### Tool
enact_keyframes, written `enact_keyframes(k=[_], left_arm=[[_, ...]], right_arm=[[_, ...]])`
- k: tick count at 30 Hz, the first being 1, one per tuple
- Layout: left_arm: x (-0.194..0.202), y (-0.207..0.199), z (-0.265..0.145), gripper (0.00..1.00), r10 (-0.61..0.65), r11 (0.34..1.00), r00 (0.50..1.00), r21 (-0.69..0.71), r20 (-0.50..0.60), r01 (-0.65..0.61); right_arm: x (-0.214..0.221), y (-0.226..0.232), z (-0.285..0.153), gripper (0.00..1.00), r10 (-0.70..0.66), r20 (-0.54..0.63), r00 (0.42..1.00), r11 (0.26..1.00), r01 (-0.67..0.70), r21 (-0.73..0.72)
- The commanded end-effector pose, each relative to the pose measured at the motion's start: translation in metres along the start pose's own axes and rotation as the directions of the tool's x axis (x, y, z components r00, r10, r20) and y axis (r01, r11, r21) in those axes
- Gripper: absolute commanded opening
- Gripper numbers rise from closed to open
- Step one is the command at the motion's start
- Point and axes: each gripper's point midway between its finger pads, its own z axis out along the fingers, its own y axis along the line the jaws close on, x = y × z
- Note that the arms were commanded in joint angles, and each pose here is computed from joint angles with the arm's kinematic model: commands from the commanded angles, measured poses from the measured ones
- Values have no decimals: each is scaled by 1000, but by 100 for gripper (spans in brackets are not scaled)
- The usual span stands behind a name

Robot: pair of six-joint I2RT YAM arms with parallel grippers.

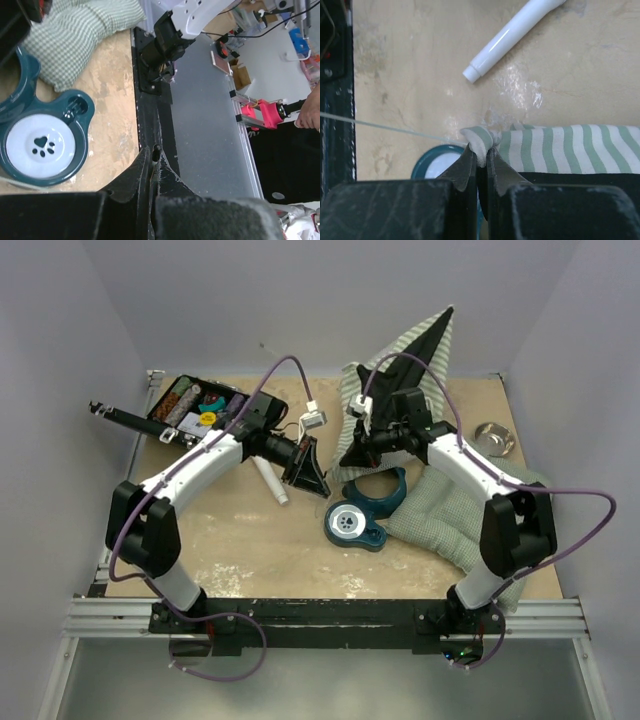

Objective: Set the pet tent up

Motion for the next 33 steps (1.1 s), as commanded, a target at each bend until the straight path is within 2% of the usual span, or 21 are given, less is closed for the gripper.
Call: enact_keyframes(k=[1,4,6,14,17,20,23,27,33], left_arm=[[7,30,-13,0,-180,973,983,-155,-37,172],[-39,3,-30,0,-42,982,999,-184,13,44],[-59,-10,-38,0,0,982,999,-190,47,9],[-91,-21,-51,0,95,970,990,-234,108,-68],[-76,-11,-51,0,65,966,996,-255,67,-46],[-45,-14,-47,0,-8,982,1000,-189,25,12],[-25,-22,-44,0,-23,987,1000,-158,18,25],[2,-17,-43,0,-78,980,997,-182,3,77],[21,-13,-50,0,-164,970,986,-174,28,166]], right_arm=[[-148,76,-53,0,-155,389,908,970,215,-117],[-152,86,-54,0,-137,391,910,970,203,-133],[-154,94,-54,0,-137,392,910,967,208,-145],[-193,142,-55,0,-143,443,885,934,269,-235],[-208,154,-66,0,-139,471,871,927,281,-247],[-228,162,-79,0,-133,529,838,930,290,-224],[-241,164,-88,0,-106,579,808,934,282,-222],[-248,166,-92,0,-67,600,797,934,261,-243],[-245,167,-93,0,-38,595,803,935,238,-261]])
